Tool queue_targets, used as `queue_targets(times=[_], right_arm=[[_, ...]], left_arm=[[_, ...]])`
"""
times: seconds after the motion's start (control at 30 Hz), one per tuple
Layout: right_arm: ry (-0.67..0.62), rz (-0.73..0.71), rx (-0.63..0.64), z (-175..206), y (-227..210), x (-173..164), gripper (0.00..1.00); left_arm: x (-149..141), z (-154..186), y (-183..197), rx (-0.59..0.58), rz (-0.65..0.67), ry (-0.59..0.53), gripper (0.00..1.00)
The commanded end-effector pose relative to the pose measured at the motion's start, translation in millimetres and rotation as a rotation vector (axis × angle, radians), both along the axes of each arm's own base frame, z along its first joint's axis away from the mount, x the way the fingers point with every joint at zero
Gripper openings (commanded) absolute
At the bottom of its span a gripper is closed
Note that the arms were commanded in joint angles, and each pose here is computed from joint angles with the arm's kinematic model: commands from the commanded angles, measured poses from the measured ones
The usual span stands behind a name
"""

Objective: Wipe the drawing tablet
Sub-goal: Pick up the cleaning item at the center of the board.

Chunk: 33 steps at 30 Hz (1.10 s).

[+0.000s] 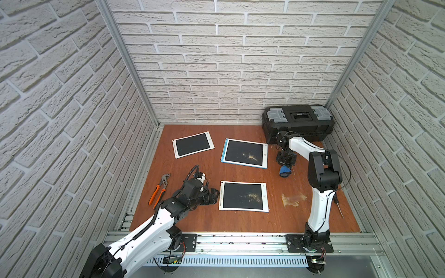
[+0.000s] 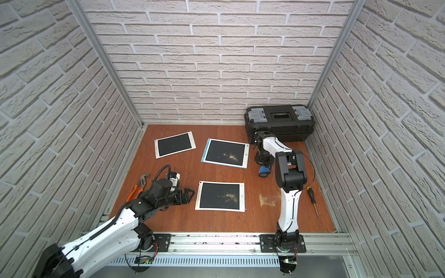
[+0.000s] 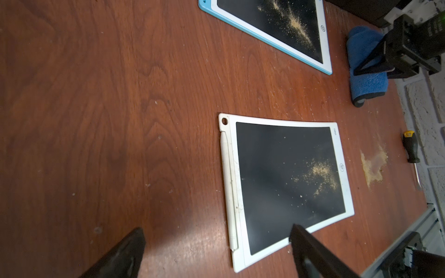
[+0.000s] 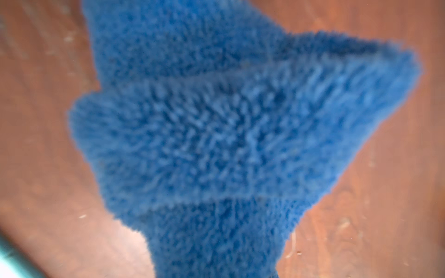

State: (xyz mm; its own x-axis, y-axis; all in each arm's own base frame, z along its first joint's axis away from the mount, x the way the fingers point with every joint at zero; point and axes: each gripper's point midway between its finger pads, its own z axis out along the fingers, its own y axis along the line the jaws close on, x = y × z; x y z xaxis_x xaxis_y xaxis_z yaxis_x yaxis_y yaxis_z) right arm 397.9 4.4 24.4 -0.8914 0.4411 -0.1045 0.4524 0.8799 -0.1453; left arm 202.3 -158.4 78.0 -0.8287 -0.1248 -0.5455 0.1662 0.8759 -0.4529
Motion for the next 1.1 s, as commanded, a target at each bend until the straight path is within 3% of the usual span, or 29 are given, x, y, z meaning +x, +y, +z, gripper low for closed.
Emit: queue_targets(times=[0.0,0.3,0.63,1.07], right_arm=[[-0.011,0.051,0.208,-21.6,42.1,2.4,0.28],[-0.064,0.081,0.292,-15.7,49.9,2.5,0.41],[-0.105,0.093,0.278,8.2,42.8,5.0,0.43],[-0.216,0.103,0.305,41.7,39.5,9.1,0.56]], left_arm=[[0.7,-0.9,4.0,0.012,0.012,-0.002,0.95],[1.3,5.4,3.0,0.006,0.01,-0.003,0.95],[2.6,11.1,1.3,-0.002,0.01,-0.005,0.96],[4.0,16.5,-0.8,-0.006,0.004,-0.007,0.95]])
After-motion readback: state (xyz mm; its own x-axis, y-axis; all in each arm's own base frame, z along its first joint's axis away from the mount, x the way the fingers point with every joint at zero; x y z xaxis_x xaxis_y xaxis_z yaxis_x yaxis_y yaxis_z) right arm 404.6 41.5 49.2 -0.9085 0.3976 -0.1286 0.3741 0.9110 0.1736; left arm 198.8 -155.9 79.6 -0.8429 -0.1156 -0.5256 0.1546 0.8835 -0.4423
